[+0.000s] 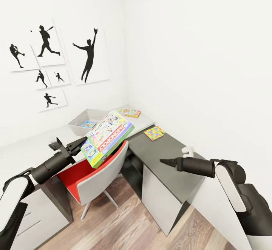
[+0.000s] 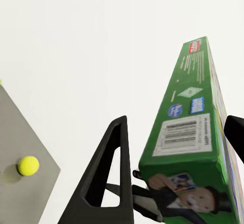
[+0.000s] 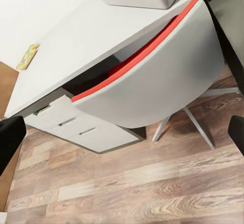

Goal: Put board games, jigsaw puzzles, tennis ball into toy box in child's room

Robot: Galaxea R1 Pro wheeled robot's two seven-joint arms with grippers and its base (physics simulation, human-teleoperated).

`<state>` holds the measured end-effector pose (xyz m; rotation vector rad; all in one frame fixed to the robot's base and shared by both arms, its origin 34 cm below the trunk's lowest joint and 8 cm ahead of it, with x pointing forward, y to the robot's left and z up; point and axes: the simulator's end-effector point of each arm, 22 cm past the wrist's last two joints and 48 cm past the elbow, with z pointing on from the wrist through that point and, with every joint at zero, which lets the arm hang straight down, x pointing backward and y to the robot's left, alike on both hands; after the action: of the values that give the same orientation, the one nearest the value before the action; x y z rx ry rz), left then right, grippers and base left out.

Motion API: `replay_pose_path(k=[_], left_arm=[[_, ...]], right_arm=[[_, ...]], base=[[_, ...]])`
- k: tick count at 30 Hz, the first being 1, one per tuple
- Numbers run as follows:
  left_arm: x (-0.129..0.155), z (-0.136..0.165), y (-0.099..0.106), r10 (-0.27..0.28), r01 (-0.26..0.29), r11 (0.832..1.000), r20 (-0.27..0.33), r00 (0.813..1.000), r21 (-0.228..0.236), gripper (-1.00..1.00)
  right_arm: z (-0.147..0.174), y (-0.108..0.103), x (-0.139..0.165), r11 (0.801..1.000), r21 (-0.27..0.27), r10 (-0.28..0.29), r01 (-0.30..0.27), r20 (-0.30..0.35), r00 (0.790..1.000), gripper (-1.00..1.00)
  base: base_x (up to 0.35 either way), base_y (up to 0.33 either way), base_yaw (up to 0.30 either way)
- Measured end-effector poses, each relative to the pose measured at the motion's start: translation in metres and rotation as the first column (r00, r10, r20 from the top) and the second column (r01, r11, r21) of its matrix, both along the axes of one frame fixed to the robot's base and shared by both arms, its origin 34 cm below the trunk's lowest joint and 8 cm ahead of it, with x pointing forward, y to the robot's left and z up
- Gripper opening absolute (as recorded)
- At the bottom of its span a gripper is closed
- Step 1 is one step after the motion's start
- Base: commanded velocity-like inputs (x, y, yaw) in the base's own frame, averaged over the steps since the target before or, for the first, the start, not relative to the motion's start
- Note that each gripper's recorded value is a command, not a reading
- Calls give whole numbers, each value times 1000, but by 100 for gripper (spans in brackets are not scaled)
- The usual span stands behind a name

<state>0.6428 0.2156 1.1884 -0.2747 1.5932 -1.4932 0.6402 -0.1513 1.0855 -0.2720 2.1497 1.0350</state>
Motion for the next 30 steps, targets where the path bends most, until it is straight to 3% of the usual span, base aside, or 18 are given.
replay_pose_path(k=[11,24,30], left_arm=[[1,-3,4,19,-18,1000,-4,1000,11,-100],[2,-10,15,54,-53,998,-19,998,24,-100],[4,-16,33,104,-103,994,-39,994,31,-100]], right_arm=[[1,-3,1,1000,2,-7,7,2,1000,100],[2,-3,1,1000,3,-10,10,3,1000,100],[2,-3,1,1000,4,-10,10,3,1000,100]], base=[[93,0,18],[294,-17,1],[336,-100,0]])
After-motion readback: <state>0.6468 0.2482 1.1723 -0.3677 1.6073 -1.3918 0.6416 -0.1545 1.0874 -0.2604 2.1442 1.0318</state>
